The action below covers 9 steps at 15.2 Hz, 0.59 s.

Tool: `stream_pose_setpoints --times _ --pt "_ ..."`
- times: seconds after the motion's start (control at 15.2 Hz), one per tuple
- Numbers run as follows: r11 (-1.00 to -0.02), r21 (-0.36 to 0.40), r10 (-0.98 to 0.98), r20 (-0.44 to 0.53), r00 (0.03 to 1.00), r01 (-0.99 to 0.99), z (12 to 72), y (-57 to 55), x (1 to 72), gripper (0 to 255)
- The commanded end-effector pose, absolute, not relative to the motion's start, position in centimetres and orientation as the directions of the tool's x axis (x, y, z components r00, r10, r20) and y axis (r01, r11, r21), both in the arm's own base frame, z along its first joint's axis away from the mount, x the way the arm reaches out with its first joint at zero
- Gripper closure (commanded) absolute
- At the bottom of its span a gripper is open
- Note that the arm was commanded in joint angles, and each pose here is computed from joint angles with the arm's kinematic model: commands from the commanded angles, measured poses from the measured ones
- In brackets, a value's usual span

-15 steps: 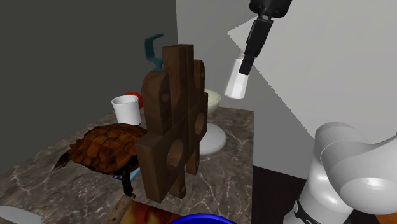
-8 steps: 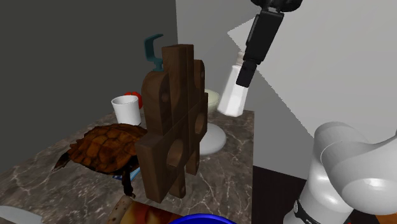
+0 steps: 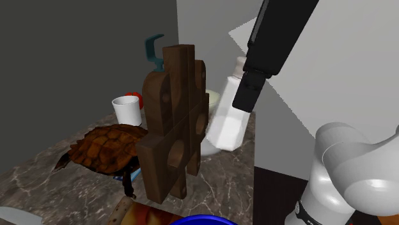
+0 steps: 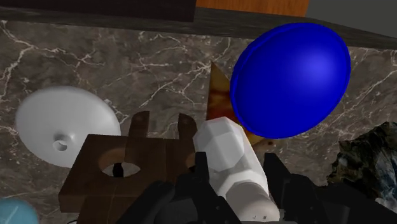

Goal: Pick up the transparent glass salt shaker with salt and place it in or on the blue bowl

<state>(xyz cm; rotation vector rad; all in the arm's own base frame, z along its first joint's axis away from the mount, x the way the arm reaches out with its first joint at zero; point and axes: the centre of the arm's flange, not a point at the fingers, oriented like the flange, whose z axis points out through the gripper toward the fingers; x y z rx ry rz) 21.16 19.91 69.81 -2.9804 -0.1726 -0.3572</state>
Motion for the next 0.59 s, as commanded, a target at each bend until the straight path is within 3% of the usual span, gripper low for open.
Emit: stream_pose_setpoints --times 0.0,0.53 --pt "-0.984 -0.121 0.097 0.242 0.966 0.129 69.6 22.7 21.0 255" --pt "-0.984 -0.121 0.097 0.242 0.966 0.129 70.0 33.3 19.9 255"
